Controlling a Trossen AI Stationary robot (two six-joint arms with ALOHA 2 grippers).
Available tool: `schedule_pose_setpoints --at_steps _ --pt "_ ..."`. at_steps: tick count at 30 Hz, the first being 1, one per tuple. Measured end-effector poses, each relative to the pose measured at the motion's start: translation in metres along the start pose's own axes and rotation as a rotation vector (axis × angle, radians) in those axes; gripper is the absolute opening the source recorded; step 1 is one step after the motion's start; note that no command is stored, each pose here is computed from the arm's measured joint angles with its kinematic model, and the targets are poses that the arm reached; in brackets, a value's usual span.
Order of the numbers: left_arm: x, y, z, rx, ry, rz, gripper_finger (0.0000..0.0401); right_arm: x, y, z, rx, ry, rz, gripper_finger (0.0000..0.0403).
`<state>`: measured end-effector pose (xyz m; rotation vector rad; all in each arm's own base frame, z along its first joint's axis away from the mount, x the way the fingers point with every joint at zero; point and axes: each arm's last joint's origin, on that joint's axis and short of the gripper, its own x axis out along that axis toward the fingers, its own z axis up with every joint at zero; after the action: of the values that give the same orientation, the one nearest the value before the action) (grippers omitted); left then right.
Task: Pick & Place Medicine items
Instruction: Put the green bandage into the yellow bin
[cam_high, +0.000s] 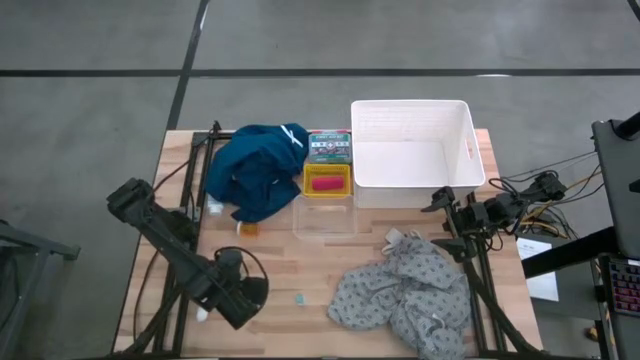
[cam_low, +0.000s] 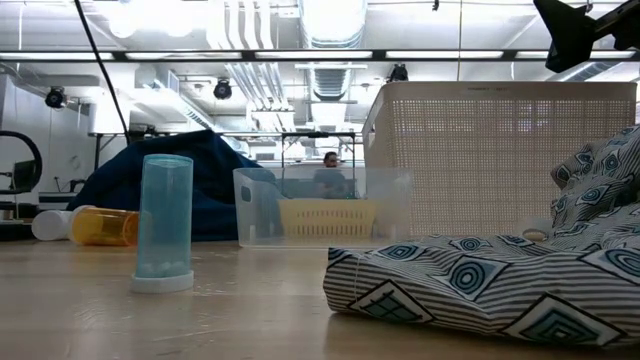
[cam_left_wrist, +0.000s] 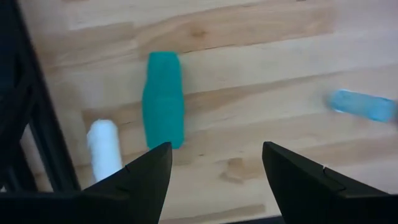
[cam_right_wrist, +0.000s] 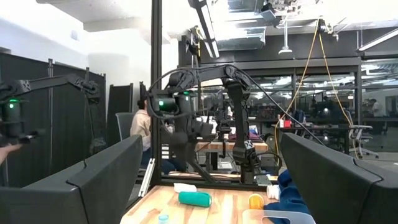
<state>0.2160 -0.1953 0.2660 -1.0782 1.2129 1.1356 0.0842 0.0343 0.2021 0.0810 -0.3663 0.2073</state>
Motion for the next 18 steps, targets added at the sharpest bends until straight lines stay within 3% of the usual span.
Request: schedule_pose_setpoints --at_steps 8,18 --pt "0.035 0.004 -0.003 -0.037 0.077 0.044 0.0253 0.0 0.0 0.0 0.0 0.0 0.0 0.038" --pt "0.055 0.013 0.001 -0.037 0.07 0.12 0.025 0.0 0.0 0.0 0.0 0.0 0.0 0.038"
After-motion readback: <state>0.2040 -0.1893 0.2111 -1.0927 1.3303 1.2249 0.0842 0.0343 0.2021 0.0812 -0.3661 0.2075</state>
